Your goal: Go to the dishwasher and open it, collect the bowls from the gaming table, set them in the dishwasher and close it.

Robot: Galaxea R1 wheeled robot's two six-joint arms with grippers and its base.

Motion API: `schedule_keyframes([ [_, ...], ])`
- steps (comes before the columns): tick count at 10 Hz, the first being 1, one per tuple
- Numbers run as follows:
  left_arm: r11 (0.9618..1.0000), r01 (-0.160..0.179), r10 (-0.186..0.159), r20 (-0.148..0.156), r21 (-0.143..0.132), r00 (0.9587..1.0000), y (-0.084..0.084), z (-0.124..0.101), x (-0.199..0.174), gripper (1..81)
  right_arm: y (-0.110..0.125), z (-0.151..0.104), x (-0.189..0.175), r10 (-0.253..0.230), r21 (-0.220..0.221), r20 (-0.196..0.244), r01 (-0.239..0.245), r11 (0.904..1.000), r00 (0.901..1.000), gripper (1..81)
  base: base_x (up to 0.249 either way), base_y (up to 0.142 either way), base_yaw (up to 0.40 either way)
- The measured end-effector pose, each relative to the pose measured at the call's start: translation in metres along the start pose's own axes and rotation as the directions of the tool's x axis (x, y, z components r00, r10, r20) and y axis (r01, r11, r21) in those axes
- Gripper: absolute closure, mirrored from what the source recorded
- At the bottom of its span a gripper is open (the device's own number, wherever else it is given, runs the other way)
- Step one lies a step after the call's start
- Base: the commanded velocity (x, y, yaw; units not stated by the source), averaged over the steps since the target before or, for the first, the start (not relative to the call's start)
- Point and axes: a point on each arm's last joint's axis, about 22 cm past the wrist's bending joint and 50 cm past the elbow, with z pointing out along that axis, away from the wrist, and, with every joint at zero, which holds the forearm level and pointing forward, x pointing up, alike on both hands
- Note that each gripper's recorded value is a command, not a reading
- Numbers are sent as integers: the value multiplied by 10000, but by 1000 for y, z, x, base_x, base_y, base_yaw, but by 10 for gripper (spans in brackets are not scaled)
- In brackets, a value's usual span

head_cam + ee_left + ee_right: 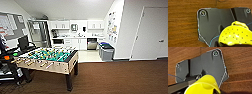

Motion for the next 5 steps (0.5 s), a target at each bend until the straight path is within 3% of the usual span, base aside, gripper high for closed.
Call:
schedule_keyframes([
  [5,10000,-7,7,-4,-10,10000,1,0,1,811,-3,1,3,-24,36,-54,24,10000,10000,811,181,-84,0],
])
